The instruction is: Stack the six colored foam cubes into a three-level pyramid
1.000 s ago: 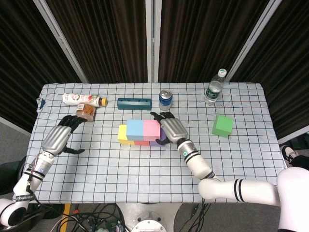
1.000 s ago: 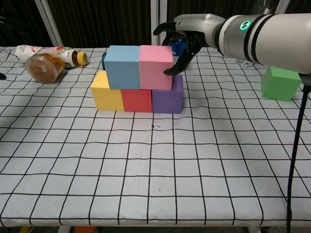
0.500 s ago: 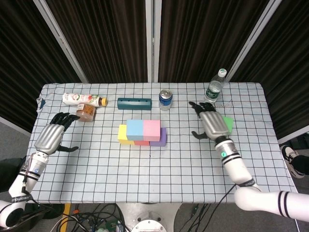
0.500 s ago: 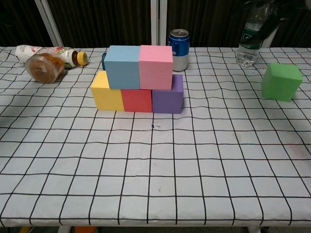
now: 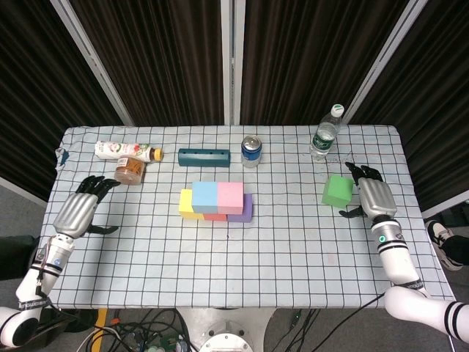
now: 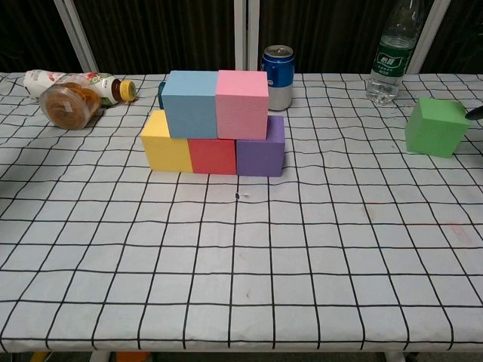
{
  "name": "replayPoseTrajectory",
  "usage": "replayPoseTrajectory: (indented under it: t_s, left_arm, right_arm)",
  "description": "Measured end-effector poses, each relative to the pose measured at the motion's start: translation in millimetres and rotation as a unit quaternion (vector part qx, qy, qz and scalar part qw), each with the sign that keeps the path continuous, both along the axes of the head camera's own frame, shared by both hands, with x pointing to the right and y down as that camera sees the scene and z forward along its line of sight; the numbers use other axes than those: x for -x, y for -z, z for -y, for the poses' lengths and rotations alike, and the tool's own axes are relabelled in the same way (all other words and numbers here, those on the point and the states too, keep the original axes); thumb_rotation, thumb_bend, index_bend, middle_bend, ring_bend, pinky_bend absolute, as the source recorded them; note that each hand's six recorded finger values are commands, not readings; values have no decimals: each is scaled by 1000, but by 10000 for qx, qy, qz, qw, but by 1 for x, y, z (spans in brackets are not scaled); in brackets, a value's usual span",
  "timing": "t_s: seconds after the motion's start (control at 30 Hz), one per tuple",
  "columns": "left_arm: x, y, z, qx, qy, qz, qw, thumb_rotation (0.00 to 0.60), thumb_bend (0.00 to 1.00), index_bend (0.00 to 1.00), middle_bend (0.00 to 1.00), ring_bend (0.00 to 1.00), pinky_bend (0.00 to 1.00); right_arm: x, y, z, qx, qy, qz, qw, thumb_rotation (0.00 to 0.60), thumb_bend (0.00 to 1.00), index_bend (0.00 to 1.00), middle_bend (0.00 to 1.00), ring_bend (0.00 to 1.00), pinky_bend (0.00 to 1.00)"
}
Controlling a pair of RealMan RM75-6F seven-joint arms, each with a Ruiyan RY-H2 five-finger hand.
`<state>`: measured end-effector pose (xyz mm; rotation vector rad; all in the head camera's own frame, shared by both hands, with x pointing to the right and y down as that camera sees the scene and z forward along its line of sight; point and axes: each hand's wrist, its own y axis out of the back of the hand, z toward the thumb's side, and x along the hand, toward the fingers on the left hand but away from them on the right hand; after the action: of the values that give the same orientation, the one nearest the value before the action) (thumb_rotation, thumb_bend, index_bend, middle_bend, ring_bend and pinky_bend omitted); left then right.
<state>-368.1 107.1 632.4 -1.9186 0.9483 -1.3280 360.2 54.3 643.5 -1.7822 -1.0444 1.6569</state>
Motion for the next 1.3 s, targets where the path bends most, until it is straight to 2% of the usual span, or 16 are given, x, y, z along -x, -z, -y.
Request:
replayPoseTrajectory:
  t_s: [0.17, 0.57, 0.67, 0.83, 0.93, 1.03, 1.13, 1.3]
  left_arm:
    - [-1, 0, -2, 101, 0, -59, 9999, 600, 0, 166, 139, 61, 50]
    - [4, -3, -4, 286, 181, -138, 9993, 600, 0, 166, 139, 61, 50]
    - [5, -3, -3, 279, 222, -158, 9992, 600, 0, 166, 138, 61, 50]
    - [6, -3, -1, 291, 292, -203, 9989, 600, 0, 166, 135, 62, 50]
    - [7, -2, 0, 305, 298, -181, 9989, 600, 0, 166, 135, 61, 50]
    - [6, -1, -1, 298, 302, -184, 9989, 600, 0, 166, 136, 61, 50]
    - [6, 0, -1, 292, 258, -164, 9991, 600, 0, 166, 135, 62, 50]
    - [5, 2, -1, 257, 182, -95, 9995, 600, 0, 166, 135, 61, 50]
  right_arm:
    - [-11, -21, 5, 26, -120, -142, 9998, 600, 27, 0, 122, 17, 0]
    - [-20, -72, 20, 258, -284, -323, 9987, 600, 104, 0, 194, 17, 0]
    - [-20, -80, 20, 290, -294, -302, 9987, 600, 154, 0, 235, 21, 0]
    - [-14, -85, 22, 239, -323, -88, 9992, 600, 299, 13, 314, 55, 0]
    - [-6, -80, 23, 210, -193, 102, 9995, 600, 299, 13, 321, 61, 0]
    - [6, -64, 25, 167, 46, 329, 9993, 600, 296, 13, 313, 61, 0]
    - [24, -39, 28, 100, 366, 619, 9974, 600, 292, 14, 311, 60, 0]
    - [59, 25, 37, -116, 1078, 1036, 9887, 600, 232, 17, 309, 60, 0]
